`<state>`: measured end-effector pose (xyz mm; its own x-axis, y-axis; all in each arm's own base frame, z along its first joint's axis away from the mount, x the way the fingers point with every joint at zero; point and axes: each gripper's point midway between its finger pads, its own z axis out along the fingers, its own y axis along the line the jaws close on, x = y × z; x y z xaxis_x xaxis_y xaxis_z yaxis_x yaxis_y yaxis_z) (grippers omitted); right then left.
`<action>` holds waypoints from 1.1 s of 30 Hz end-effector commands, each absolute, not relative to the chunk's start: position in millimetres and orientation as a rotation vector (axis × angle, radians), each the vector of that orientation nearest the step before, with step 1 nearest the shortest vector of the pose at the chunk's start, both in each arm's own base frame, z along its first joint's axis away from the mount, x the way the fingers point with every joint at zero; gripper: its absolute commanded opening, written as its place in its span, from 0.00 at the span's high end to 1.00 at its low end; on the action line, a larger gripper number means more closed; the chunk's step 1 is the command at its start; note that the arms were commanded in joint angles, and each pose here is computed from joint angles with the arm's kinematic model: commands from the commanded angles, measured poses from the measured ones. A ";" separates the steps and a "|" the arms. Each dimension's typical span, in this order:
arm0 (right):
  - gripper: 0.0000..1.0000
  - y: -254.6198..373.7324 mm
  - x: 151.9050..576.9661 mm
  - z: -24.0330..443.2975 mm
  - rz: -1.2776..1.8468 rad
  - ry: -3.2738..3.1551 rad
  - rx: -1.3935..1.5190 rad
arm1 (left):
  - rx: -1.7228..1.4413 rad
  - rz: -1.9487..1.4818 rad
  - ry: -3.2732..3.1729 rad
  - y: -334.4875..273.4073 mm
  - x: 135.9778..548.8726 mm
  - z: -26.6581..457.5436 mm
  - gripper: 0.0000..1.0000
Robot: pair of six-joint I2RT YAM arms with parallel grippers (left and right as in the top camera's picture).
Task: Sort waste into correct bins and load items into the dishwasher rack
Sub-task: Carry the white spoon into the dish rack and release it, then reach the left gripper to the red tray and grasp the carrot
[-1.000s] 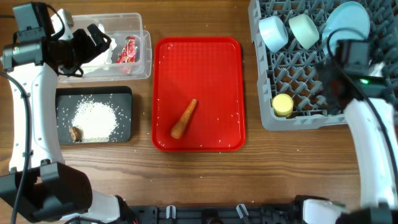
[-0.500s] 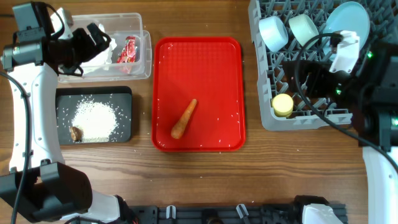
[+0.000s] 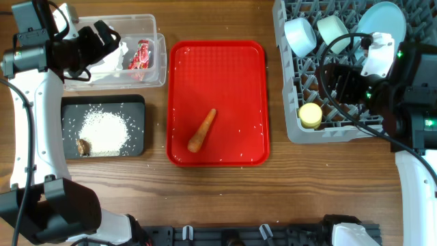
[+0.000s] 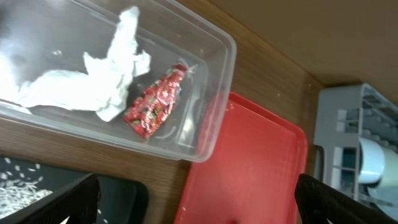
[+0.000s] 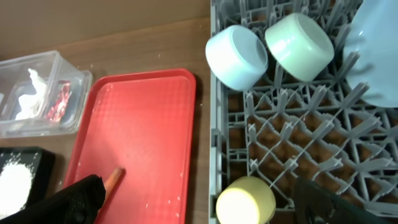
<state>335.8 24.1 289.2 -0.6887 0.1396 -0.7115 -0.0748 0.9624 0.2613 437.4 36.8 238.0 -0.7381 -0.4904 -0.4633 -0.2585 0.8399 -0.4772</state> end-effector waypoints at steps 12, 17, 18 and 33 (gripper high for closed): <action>0.00 -8.2 338.2 287.8 0.119 2.302 0.126 | 0.334 -0.276 2.859 -163.1 364.6 158.9 0.04; 0.00 -8.9 335.6 284.7 0.114 2.319 0.130 | 0.444 -0.057 3.060 -184.1 326.6 107.8 0.06; 0.00 -8.8 334.4 283.4 0.114 2.326 0.131 | 0.436 -0.032 3.106 -185.0 319.7 98.8 0.07; 0.00 -8.4 329.9 278.8 0.116 2.352 0.137 | 0.650 -0.099 3.224 -183.8 277.8 14.6 0.09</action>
<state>330.6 -4.7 277.4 -0.7081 0.1405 -0.6920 0.0544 0.9879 0.1449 282.9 -179.4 30.0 -0.9283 0.3422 0.1451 0.3396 0.9396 -0.0436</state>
